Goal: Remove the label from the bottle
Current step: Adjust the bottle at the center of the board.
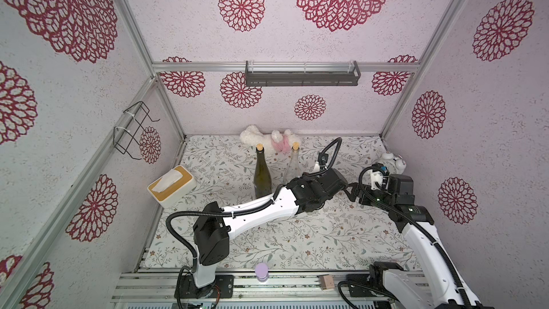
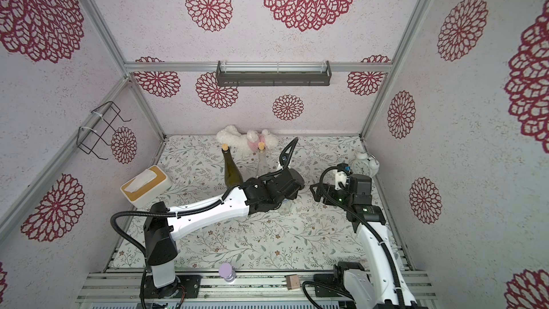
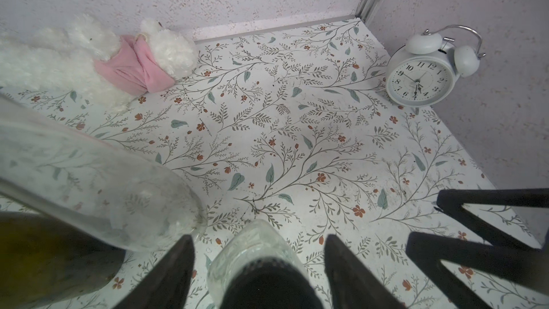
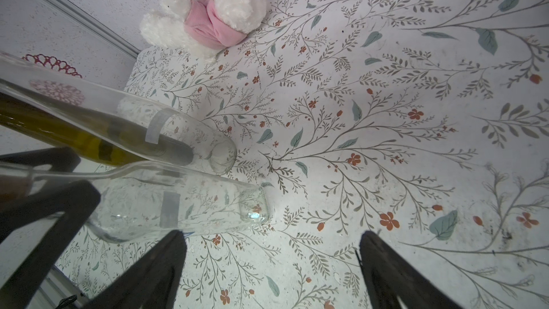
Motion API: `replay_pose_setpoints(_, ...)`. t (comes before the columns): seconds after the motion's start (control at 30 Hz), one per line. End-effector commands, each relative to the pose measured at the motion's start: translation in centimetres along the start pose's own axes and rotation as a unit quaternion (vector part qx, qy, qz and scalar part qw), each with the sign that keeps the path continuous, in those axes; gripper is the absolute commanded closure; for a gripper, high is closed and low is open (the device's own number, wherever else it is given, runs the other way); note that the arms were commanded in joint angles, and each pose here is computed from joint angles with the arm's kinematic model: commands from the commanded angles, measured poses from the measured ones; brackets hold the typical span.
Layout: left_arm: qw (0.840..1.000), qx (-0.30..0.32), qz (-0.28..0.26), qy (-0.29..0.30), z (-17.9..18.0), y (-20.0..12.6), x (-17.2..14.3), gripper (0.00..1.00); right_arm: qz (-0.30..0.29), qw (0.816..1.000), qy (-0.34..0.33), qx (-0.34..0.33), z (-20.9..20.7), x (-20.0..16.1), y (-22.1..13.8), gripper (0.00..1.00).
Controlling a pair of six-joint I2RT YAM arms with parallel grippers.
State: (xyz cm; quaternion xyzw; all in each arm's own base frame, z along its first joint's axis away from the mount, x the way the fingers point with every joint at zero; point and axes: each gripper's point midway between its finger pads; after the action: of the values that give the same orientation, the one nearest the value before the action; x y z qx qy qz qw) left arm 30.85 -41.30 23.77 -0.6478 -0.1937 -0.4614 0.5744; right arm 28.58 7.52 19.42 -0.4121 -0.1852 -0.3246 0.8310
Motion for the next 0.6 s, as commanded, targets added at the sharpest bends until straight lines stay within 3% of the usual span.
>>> replay_pose_setpoints(0.0,0.999,-0.018,-0.037,-0.023,0.3,-2.6,2.6,0.17,-0.016,1.000,-0.008,0.010,0.9,0.8,-0.9,0.06)
replay_pose_setpoints(0.17,0.998,-0.046,-0.037,0.006,0.2,-4.0,3.4,0.01,-0.015,1.000,-0.009,0.010,1.1,0.9,-1.2,0.06)
replay_pose_setpoints(0.37,0.986,-0.155,-0.029,0.059,-0.6,-6.1,3.4,0.03,0.002,1.000,-0.009,0.001,1.1,0.6,-1.5,0.01)
replay_pose_setpoints(0.5,0.956,-0.280,-0.039,0.082,-1.3,-7.9,2.5,0.03,0.004,1.000,-0.015,-0.014,0.9,0.6,-1.9,0.01)
replay_pose_setpoints(0.57,0.950,-0.293,-0.043,0.095,-0.5,-8.5,2.3,0.03,0.004,1.000,-0.015,-0.018,0.8,0.6,-2.0,0.01)
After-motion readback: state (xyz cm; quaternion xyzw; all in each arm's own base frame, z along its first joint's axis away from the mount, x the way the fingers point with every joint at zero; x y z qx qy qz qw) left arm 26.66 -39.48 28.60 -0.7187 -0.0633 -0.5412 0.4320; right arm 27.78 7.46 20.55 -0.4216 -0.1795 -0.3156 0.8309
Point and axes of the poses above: each gripper's point midway between its finger pads, its own y axis out along the fingers, its own z axis along the line the jaws close on, x = y × z, and after that the axes turned 11 degrees about y, right-handed
